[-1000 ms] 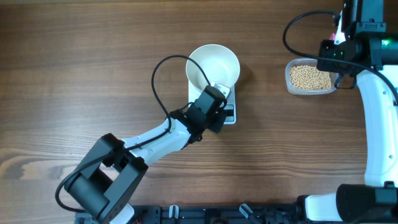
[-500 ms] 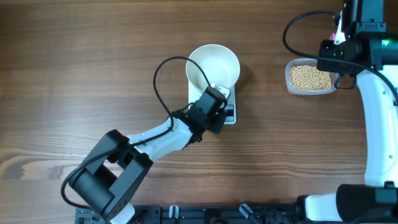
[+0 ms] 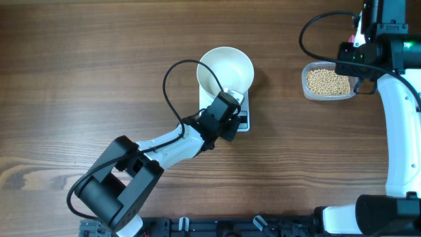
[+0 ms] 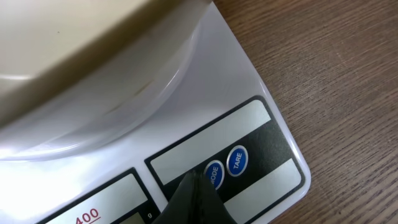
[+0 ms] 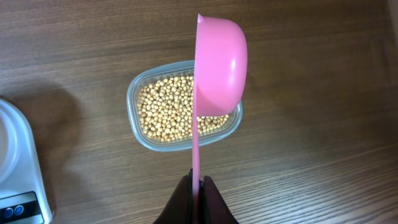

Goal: Scoop item into bowl and weigh 150g on scale

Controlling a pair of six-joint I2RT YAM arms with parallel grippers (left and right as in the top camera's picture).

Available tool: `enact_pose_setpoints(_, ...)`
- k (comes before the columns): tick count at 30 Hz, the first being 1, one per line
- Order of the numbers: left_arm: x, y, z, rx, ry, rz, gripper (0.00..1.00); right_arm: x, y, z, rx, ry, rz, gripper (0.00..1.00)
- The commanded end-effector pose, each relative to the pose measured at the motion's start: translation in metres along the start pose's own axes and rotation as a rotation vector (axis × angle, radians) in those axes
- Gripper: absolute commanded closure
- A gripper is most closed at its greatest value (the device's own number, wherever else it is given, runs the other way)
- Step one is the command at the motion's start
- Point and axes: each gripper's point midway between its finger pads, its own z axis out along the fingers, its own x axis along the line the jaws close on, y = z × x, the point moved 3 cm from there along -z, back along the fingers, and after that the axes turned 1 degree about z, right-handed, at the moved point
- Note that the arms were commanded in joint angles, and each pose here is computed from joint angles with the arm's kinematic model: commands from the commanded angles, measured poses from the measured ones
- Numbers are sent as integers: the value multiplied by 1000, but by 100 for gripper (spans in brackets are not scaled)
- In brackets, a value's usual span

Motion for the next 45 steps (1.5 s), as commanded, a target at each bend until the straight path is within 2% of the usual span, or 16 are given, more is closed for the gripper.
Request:
enact_pose_setpoints(1, 5, -8, 6, 24, 27, 23, 96, -1, 1, 3, 3, -18, -12, 96)
enact_pose_setpoints(45, 11, -22, 10, 79, 65, 27, 96, -1, 0, 3, 4, -18, -12, 96)
